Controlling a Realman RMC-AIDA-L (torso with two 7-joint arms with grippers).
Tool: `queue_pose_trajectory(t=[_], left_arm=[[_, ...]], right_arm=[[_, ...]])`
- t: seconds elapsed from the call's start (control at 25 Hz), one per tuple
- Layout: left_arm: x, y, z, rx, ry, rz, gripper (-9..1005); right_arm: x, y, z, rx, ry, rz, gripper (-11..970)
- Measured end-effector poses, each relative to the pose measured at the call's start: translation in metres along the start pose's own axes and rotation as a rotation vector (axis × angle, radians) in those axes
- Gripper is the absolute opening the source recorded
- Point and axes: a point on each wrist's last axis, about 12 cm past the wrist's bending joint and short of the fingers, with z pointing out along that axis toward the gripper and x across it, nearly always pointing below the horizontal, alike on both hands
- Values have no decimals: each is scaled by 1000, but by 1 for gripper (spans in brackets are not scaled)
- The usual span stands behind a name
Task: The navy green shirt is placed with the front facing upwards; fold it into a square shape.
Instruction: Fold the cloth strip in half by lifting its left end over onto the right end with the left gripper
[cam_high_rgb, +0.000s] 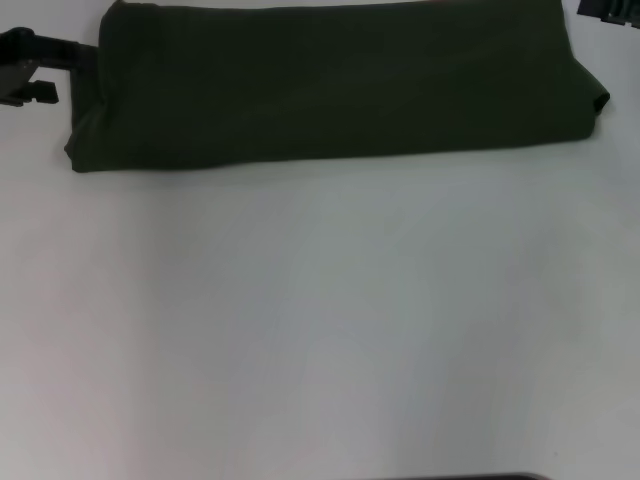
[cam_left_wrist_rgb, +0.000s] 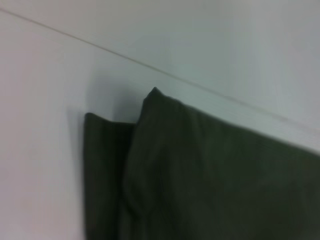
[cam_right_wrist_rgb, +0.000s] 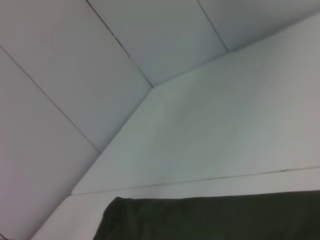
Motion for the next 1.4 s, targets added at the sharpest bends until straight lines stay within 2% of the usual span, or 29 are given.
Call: queue_pose_trajectory(t=[0.2,0.32,0.56,0.8,1.08,1.12,1.28,1.32,1.4], left_arm=[[17,11,-5,142,-73,-77,721],[24,17,-7,171,-94,-107,720],[29,22,-3,171,-86,-161,720],[35,33,1,149,-98,-297,720],[51,52,5,140,-121,-426,720],[57,58,6,132,-130,-444,720],[62,61,7,123,-133,-423,720],[63,61,8,117,-134,-366,720],[62,60,9,113,-132,-318,720]], right_arm=[[18,-5,-11,28,-13,-49,778],[22,-8,-15,41,-12,-56,778],[27,-7,-13,41,-14,-47,778],[30,-5,-12,27,-8,-42,777],[35,-7,-18,28,-9,-32,777],[36,-7,-19,30,-11,-30,777],[37,-9,-23,46,-18,-26,776],[37,-10,-23,47,-18,-26,776],[37,-10,-24,49,-17,-26,776]])
